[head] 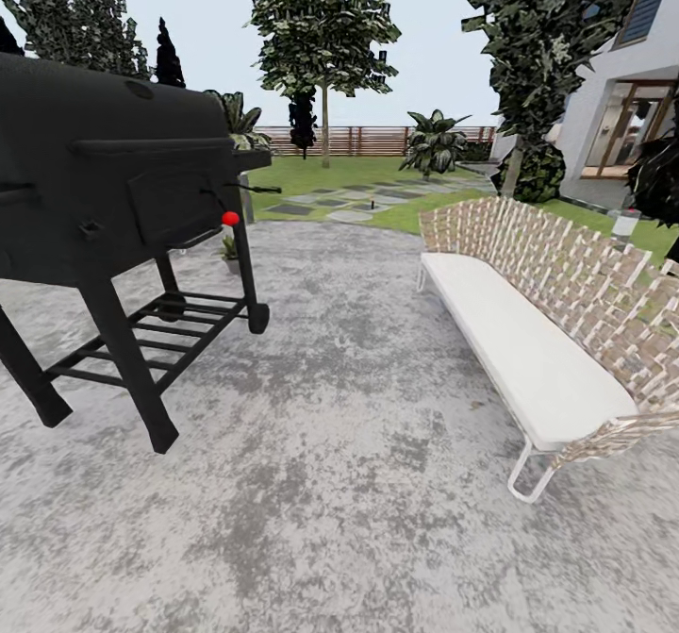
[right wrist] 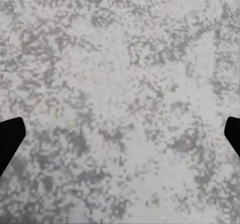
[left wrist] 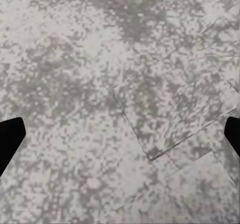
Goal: Pick up the pesticide atomizer in the garden and spray insectifuge to fully cover both potted plants in the garden.
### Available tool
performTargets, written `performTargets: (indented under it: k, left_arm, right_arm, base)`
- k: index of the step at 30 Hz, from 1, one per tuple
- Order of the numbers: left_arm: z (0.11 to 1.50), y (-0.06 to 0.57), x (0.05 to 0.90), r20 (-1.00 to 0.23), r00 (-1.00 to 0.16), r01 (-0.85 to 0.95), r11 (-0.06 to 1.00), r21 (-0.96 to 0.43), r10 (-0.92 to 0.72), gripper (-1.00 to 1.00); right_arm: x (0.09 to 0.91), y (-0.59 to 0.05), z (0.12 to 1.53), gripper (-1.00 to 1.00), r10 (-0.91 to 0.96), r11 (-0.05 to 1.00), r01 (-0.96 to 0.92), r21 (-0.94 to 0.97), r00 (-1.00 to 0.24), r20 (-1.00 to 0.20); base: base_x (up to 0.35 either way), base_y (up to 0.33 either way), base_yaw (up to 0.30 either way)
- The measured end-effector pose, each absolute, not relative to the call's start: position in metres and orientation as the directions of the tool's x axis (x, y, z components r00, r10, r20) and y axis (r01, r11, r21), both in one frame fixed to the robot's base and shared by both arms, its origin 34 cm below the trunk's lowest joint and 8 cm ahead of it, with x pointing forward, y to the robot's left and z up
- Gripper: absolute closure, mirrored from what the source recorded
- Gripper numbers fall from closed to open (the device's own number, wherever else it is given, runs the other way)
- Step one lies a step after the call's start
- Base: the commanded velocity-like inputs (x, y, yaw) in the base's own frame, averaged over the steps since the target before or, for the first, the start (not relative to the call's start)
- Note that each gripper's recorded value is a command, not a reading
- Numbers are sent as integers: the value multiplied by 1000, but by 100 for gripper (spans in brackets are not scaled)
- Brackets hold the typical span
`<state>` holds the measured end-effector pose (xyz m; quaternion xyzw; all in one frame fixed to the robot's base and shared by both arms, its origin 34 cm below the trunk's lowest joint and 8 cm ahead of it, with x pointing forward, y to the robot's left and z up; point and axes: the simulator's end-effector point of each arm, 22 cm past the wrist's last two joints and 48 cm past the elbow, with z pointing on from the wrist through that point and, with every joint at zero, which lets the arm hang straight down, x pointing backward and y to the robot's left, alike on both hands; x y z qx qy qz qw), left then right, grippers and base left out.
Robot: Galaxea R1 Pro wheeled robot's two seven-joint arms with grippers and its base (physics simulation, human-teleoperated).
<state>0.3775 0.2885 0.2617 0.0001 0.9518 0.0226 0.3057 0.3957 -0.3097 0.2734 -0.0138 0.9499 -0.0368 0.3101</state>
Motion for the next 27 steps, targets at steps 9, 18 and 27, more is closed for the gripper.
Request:
performTargets:
  k: [9, 18, 27]
  left_arm:
    - [262, 288, 378, -582, -813, -13, 999, 42, 14, -100]
    - [262, 288, 378, -582, -813, -14, 999, 43, 14, -100]
    - [262, 288, 378, -582, -813, -13, 999, 43, 14, -100]
  right_arm:
    - [396, -310, 273, -100, -49, 997, -3, -79, -807, -588]
    - [396, -310, 273, -100, -50, 997, -4, -79, -808, -588]
    - [396, -310, 273, -100, -50, 997, -4, -79, -807, -588]
  base:
    - [337, 0, 0]
    - [337, 0, 0]
    - [337, 0, 0]
